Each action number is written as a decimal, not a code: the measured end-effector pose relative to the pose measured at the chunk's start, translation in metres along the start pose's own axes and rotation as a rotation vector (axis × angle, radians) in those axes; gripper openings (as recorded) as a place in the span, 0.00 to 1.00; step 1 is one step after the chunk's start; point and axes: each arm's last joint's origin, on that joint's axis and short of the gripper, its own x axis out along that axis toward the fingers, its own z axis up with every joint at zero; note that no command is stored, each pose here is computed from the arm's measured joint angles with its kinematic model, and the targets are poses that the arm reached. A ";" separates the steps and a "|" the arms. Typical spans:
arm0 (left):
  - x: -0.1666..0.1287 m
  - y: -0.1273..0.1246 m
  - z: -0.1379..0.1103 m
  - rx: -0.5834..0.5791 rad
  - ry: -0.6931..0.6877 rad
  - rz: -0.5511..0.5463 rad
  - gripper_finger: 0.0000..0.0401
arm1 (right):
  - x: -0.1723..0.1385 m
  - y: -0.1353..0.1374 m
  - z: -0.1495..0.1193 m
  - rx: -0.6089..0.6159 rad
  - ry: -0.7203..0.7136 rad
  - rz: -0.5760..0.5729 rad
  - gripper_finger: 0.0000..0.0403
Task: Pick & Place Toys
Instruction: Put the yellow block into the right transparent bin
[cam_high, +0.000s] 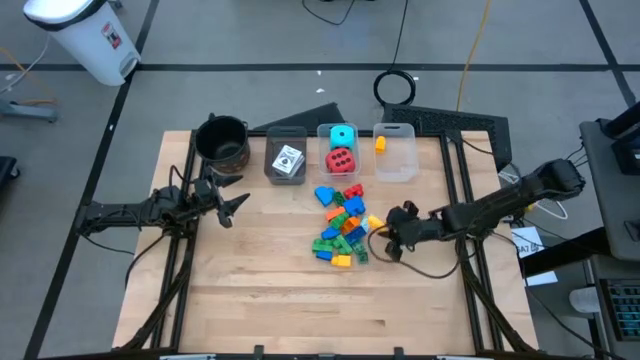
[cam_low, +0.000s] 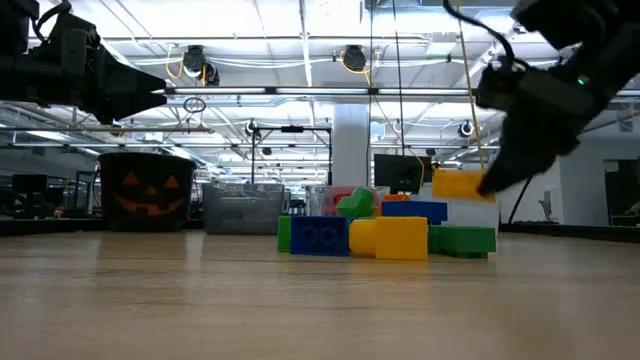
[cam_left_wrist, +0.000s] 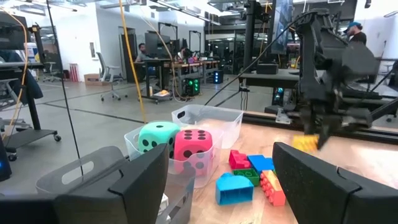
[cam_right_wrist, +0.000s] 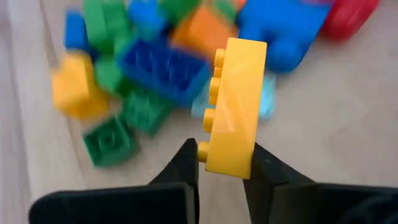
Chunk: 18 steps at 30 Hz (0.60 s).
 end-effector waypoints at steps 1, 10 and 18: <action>0.000 0.000 0.000 0.000 0.001 0.000 0.73 | -0.004 -0.002 0.004 0.007 -0.038 -0.007 0.12; 0.000 0.000 0.000 0.000 0.001 0.000 0.73 | -0.022 -0.029 0.053 0.012 -0.462 -0.263 0.15; 0.000 0.000 0.000 0.000 0.001 0.000 0.73 | -0.006 -0.106 0.080 0.054 -0.424 -0.554 0.13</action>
